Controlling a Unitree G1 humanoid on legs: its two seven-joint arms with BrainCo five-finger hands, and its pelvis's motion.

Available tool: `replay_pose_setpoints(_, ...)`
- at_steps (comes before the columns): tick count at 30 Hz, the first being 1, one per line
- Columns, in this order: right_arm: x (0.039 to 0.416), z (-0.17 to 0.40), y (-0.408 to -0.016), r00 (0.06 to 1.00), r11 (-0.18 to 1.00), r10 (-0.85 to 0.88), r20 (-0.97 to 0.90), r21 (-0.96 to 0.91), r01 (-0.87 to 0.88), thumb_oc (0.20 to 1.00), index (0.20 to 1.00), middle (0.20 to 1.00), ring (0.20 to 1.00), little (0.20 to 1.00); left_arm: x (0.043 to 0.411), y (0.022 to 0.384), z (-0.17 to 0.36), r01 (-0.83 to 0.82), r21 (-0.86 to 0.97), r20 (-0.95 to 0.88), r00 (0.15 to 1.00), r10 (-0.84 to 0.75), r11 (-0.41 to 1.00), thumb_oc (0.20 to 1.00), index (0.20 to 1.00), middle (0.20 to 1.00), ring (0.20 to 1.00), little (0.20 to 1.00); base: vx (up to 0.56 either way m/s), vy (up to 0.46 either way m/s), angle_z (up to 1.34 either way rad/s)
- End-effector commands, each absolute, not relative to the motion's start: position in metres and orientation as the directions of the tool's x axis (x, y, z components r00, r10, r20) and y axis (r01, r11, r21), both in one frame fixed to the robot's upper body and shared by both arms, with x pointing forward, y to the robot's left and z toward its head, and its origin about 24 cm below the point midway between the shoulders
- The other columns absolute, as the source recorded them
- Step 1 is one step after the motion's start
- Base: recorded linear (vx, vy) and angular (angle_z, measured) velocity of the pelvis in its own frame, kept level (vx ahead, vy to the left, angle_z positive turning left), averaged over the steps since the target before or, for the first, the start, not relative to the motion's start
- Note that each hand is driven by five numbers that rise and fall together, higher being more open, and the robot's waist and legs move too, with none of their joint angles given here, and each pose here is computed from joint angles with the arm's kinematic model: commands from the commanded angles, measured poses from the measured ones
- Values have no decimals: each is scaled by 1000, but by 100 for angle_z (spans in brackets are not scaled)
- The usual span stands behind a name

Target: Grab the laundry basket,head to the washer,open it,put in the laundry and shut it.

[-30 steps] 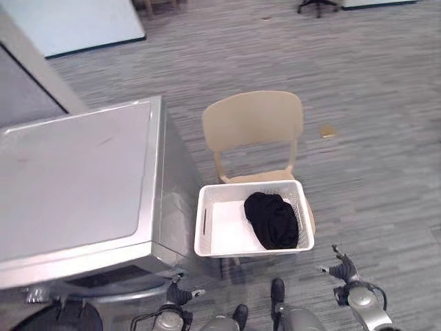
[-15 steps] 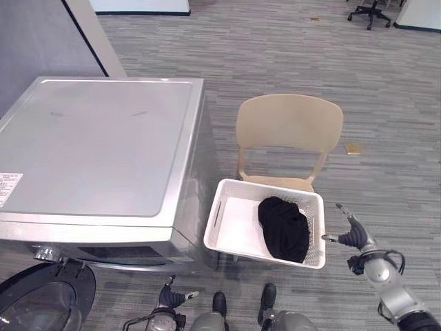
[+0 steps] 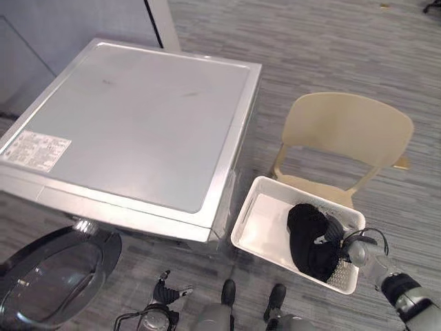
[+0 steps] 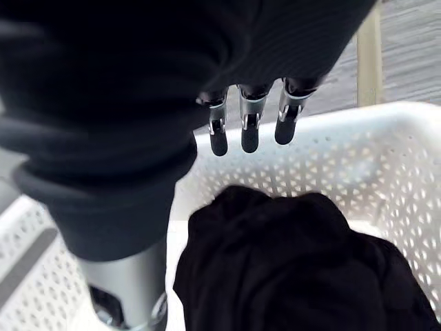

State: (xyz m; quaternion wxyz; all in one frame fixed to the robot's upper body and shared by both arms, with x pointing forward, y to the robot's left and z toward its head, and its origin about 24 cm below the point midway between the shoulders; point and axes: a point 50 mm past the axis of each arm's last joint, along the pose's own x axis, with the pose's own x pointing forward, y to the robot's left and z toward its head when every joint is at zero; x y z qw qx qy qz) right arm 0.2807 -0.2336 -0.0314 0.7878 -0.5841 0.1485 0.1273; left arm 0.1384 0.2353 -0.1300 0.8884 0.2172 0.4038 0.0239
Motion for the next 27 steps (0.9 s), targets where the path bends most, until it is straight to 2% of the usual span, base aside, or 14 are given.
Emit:
replay_pose_setpoints(1,299,-30,-221,933,175,14,-360,-917,-357,1000,1000,1000,1000,1000,160,244,-118,90,446,-637,731,245,891,1000,1000,1000,1000,1000,-101,-7,5)
replay_pose_setpoints(7,311,-29,-218,932,105,-32,-360,-929,-355,1000,1000,1000,1000,1000,175,234,-114,81,436,-608,761,227,896,1000,1000,1000,1000,1000,-75,-5,7)
replay_pose_setpoints(12,314,-27,-218,934,141,-61,-351,-930,-340,1000,1000,1000,1000,1000,187,227,-109,81,433,-578,789,207,898,1000,1000,1000,1000,1000,-69,-5,13)
replay_pose_setpoints(13,314,-27,-218,934,141,-61,-351,-930,-340,561,561,561,561,561,187,227,-109,81,433,-578,789,207,898,1000,1000,1000,1000,1000,-48,-6,12)
replay_pose_setpoints(14,314,-27,-220,933,172,-75,-352,-926,-335,360,360,360,360,360,191,225,-107,83,428,-572,796,198,900,1000,1000,1000,1000,1000,-62,-12,2)
replay_pose_setpoints(15,319,-20,-222,941,241,-90,-328,-923,-299,200,200,200,200,200,194,224,-105,80,427,-560,806,194,901,1000,1000,1000,1000,1000,-62,-12,1)
replay_pose_setpoints(16,319,-20,-222,940,241,-90,-328,-923,-299,200,200,200,200,200,194,224,-105,80,427,-560,806,194,901,1000,1000,1000,1000,1000,-74,-7,0)
replay_pose_setpoints(17,324,-10,-223,953,314,-92,-287,-917,-246,200,200,200,200,200,197,222,-102,71,416,-547,816,187,906,1000,1000,1000,1000,1000,-35,1,3)
replay_pose_setpoints(18,324,-10,-223,953,314,-92,-287,-917,-246,200,200,200,200,200,197,222,-102,71,416,-547,816,187,906,1000,1000,1000,1000,1000,-49,-1,9)
replay_pose_setpoints(22,327,4,-231,966,471,-133,-222,-871,-135,200,200,200,200,200,198,221,-99,56,393,-539,823,180,918,1000,1000,1000,1000,1000,-40,3,10)
replay_pose_setpoints(23,327,4,-231,966,471,-134,-222,-871,-135,200,200,200,200,200,198,221,-99,56,393,-539,823,180,918,1000,1000,1000,1000,1000,-30,17,1)
replay_pose_setpoints(26,326,14,-230,975,642,-161,-152,-767,-14,200,200,200,200,200,193,225,-100,30,380,-546,814,198,924,1000,1000,1000,1000,1000,-16,45,-6)
replay_pose_setpoints(27,326,14,-230,975,642,-161,-153,-767,-14,200,200,200,200,200,193,225,-100,30,380,-546,814,198,924,1000,1000,1000,1000,1000,17,35,-9)
